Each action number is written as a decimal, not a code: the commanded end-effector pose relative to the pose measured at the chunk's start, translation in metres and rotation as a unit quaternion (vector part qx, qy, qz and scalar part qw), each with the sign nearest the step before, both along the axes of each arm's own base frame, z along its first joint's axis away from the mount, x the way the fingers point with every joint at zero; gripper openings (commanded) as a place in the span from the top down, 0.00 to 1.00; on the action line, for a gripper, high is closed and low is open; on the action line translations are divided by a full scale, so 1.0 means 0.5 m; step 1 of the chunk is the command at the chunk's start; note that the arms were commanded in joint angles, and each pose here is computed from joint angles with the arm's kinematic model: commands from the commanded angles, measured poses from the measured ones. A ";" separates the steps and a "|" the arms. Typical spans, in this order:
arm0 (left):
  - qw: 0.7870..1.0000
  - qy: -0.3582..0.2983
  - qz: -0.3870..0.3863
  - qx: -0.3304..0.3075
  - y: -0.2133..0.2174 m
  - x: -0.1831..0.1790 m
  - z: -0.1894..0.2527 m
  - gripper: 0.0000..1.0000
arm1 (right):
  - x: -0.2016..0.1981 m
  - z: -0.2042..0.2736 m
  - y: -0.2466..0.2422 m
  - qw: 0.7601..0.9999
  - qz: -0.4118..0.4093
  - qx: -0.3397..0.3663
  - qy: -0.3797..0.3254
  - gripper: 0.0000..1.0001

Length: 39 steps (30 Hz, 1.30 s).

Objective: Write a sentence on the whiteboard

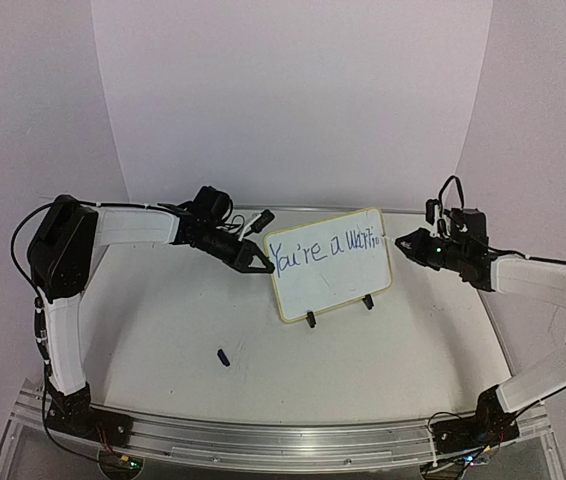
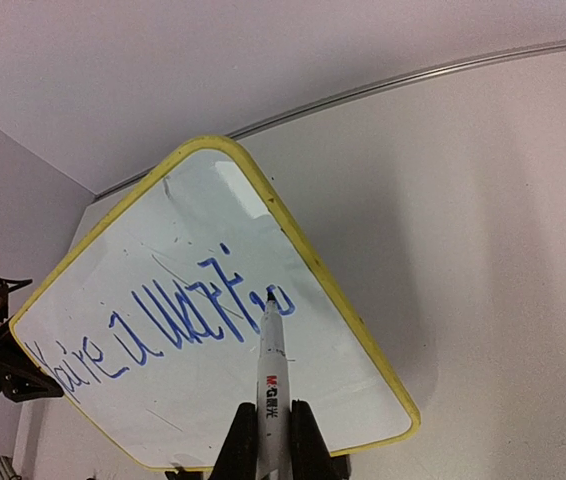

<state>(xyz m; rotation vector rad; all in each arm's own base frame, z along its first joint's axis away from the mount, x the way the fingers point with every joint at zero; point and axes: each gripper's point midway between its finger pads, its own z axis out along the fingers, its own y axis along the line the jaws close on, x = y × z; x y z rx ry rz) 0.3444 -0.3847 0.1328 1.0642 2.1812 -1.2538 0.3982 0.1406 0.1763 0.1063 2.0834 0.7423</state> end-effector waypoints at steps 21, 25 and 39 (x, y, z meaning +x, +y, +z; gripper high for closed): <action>0.999 0.012 -0.012 0.030 -0.009 -0.026 -0.033 1.00 | 0.060 0.042 0.018 0.999 0.008 0.012 -0.038 1.00; 0.999 0.013 -0.012 0.031 -0.008 -0.026 -0.034 1.00 | 0.060 0.028 0.008 0.999 -0.008 0.010 -0.029 1.00; 0.999 0.013 -0.013 0.030 -0.009 -0.026 -0.033 1.00 | 0.022 -0.028 0.000 1.000 -0.010 0.008 0.005 1.00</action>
